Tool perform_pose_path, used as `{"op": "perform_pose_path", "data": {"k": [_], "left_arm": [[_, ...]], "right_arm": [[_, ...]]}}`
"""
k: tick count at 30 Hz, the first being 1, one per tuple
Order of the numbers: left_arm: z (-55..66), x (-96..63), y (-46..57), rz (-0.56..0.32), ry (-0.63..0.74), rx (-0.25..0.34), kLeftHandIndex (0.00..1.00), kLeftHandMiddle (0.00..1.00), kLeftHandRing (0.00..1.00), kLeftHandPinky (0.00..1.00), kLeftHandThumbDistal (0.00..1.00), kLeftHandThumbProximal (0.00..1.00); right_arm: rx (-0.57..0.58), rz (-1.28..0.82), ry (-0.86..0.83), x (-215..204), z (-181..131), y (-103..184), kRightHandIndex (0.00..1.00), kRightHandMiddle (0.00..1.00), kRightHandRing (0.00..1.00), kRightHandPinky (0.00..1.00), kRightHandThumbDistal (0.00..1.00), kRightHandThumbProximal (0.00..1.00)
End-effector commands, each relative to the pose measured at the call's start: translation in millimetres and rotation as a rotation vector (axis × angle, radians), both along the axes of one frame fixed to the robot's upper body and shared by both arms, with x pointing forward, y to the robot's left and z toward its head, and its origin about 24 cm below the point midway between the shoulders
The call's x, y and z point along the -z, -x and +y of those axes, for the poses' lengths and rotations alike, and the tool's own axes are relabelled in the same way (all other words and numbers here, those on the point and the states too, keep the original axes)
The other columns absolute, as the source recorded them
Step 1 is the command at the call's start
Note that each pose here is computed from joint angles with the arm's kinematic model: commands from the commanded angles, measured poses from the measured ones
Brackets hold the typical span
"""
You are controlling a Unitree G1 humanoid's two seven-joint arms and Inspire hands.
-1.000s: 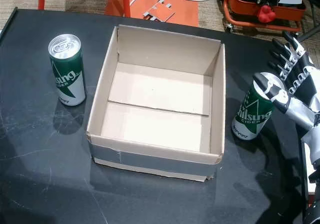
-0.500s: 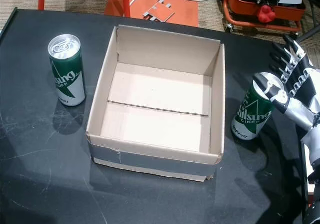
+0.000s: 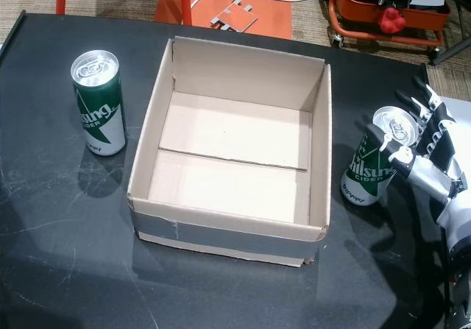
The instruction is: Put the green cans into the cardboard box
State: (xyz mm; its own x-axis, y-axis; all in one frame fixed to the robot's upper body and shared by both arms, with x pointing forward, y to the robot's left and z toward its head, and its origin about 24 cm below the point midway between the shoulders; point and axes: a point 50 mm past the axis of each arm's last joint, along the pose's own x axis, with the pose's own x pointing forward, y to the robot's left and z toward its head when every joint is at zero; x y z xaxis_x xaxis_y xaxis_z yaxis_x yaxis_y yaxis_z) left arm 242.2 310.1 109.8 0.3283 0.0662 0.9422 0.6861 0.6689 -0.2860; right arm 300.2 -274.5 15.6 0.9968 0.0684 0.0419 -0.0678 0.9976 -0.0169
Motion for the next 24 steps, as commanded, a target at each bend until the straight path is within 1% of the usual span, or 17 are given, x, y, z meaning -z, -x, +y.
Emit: {"op": "perform_pose_path", "data": {"k": [1,2,4,6,7,10,11,13,14,15,16,17,19,20,22,23,24], "left_arm": [[-1.0,0.9,1.2,0.008,0.008,0.006,0.78,0.83,0.89,0.78,1.0,0.46],[-1.2,0.6,1.2,0.007,0.007,0.009,0.78,0.83,0.89,0.78,1.0,0.47],[-1.1,0.1,0.7,0.005,0.006,0.015,0.78,0.83,0.89,0.78,1.0,0.49],[0.0,0.3,0.8,0.008,0.007,0.009,0.78,0.82,0.88,0.78,1.0,0.47],[0.1,0.2,0.9,0.01,0.009,0.013,0.78,0.82,0.88,0.79,0.98,0.47],[0.2,0.1,0.4,0.008,0.013,0.034,0.78,0.82,0.88,0.79,1.0,0.48],[0.2,0.3,-0.1,0.006,0.015,0.039,0.78,0.82,0.88,0.79,1.0,0.49],[-0.4,-0.4,-0.5,0.006,0.009,0.03,0.78,0.82,0.88,0.78,1.0,0.52],[-0.7,-1.0,-0.6,0.005,0.002,0.017,0.77,0.82,0.88,0.78,1.0,0.51],[-1.0,-1.9,-0.5,0.007,-0.005,0.005,0.77,0.82,0.88,0.78,1.0,0.48],[-1.3,-2.8,-0.4,0.005,-0.014,-0.004,0.77,0.82,0.89,0.78,1.0,0.47],[-1.4,-3.3,-0.3,0.004,-0.017,-0.006,0.77,0.82,0.89,0.79,1.0,0.52],[-2.0,-3.1,-0.3,0.004,0.008,0.024,0.77,0.82,0.88,0.78,1.0,0.45],[-2.1,-2.8,-0.3,0.001,0.016,0.035,0.78,0.82,0.88,0.79,1.0,0.49],[-1.4,-2.1,0.2,0.006,0.021,0.029,0.77,0.82,0.88,0.79,1.0,0.52],[-1.2,-2.0,0.5,0.01,0.02,0.02,0.77,0.82,0.88,0.8,1.0,0.55],[-1.0,-2.0,0.8,0.013,0.018,0.016,0.78,0.82,0.89,0.8,0.99,0.56]], "right_arm": [[0.007,0.019,0.02,2.7,-4.4,3.8,0.89,0.9,0.9,0.98,1.0,0.67],[0.008,0.021,0.008,2.8,-4.7,3.6,0.9,0.9,0.9,0.98,1.0,0.64],[0.01,0.019,-0.004,2.5,-4.9,3.3,0.91,0.91,0.9,0.98,1.0,0.64],[0.013,0.015,0.03,1.0,-4.8,2.6,0.9,0.9,0.89,0.98,1.0,0.7],[0.012,0.013,0.048,0.2,-4.6,2.4,0.9,0.9,0.9,0.98,1.0,0.71],[0.005,0.015,0.063,-0.7,-3.4,1.0,0.89,0.9,0.9,0.98,1.0,0.7],[0.002,0.017,0.059,-0.8,-2.6,0.2,0.89,0.91,0.9,0.98,1.0,0.68],[0.001,0.027,0.047,-0.2,-0.6,-1.8,0.9,0.91,0.91,0.98,1.0,0.65],[0.002,0.03,0.05,-0.2,0.5,-2.8,0.9,0.91,0.9,0.97,1.0,0.66],[0.004,0.035,0.066,-0.4,1.8,-4.0,0.89,0.9,0.9,0.97,1.0,0.69],[0.004,0.039,0.074,-0.7,3.0,-5.4,0.89,0.9,0.89,0.97,1.0,0.69],[0.003,0.044,0.079,-0.9,4.1,-6.5,0.89,0.89,0.89,0.96,1.0,0.68],[-0.001,0.049,0.081,-1.5,6.1,-8.8,0.89,0.89,0.89,0.97,1.0,0.68],[-0.004,0.049,0.076,-1.9,7.1,-9.8,0.89,0.89,0.89,0.97,1.0,0.67],[-0.011,0.047,0.064,-3.0,9.0,-11.8,0.89,0.89,0.89,0.97,1.0,0.65],[-0.011,0.047,0.062,-3.5,9.7,-12.7,0.9,0.9,0.9,0.97,1.0,0.66],[-0.013,0.047,0.066,-4.3,10.6,-13.8,0.9,0.89,0.9,0.97,1.0,0.67]]}}
